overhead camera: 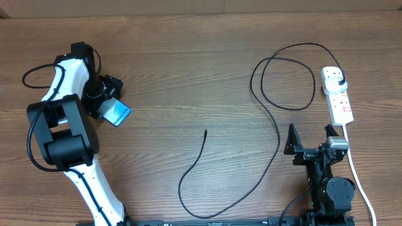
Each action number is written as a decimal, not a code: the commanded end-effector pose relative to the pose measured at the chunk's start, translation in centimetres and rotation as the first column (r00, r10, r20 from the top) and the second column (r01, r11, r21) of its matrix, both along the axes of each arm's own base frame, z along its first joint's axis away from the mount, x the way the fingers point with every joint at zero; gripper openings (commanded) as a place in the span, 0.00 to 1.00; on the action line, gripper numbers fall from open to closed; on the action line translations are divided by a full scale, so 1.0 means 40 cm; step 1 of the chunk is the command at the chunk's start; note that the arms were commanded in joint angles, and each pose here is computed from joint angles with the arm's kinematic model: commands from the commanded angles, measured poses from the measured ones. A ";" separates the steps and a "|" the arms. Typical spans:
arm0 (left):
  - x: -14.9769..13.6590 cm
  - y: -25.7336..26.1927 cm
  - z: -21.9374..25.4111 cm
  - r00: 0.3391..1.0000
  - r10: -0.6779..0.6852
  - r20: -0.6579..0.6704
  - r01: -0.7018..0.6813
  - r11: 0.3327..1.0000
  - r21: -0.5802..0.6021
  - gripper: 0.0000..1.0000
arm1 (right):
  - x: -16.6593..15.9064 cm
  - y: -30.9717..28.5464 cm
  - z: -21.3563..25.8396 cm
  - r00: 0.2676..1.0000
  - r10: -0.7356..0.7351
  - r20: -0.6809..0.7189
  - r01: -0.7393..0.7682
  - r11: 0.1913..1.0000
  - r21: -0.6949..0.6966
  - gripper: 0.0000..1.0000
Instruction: Plug charger to phone and switch on socket
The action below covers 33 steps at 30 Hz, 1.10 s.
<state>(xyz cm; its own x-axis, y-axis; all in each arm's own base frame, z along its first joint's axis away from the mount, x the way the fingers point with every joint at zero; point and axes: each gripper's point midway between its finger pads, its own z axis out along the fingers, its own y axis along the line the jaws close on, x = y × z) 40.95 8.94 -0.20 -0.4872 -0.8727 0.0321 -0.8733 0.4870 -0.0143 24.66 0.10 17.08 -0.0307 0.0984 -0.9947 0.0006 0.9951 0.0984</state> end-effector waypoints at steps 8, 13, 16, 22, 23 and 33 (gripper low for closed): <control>-0.013 -0.022 -0.080 0.999 -0.009 -0.046 0.007 0.999 -0.038 0.99 | 0.000 0.005 -0.003 1.000 0.010 0.007 -0.010 1.000 -0.003 1.00; -0.012 -0.022 -0.080 0.999 -0.009 -0.045 0.007 0.999 -0.038 0.99 | 0.000 0.005 -0.003 1.000 0.010 0.007 -0.010 1.000 -0.004 1.00; -0.012 -0.022 -0.080 0.999 -0.014 -0.045 0.012 0.999 -0.038 0.97 | 0.000 0.005 -0.003 1.000 0.010 0.007 -0.010 1.000 -0.003 1.00; -0.013 -0.022 -0.080 0.999 -0.025 -0.045 0.023 0.999 -0.039 0.93 | 0.000 0.005 -0.003 1.000 0.010 0.007 -0.010 1.000 -0.003 1.00; -0.013 -0.022 -0.080 0.999 -0.025 -0.045 0.023 0.999 -0.039 0.93 | 0.000 0.005 -0.003 1.000 0.010 0.007 -0.010 1.000 -0.003 1.00; -0.012 -0.022 -0.080 0.999 -0.024 -0.044 0.023 0.999 -0.038 0.89 | 0.000 0.005 -0.003 1.000 0.010 0.007 -0.010 1.000 -0.003 1.00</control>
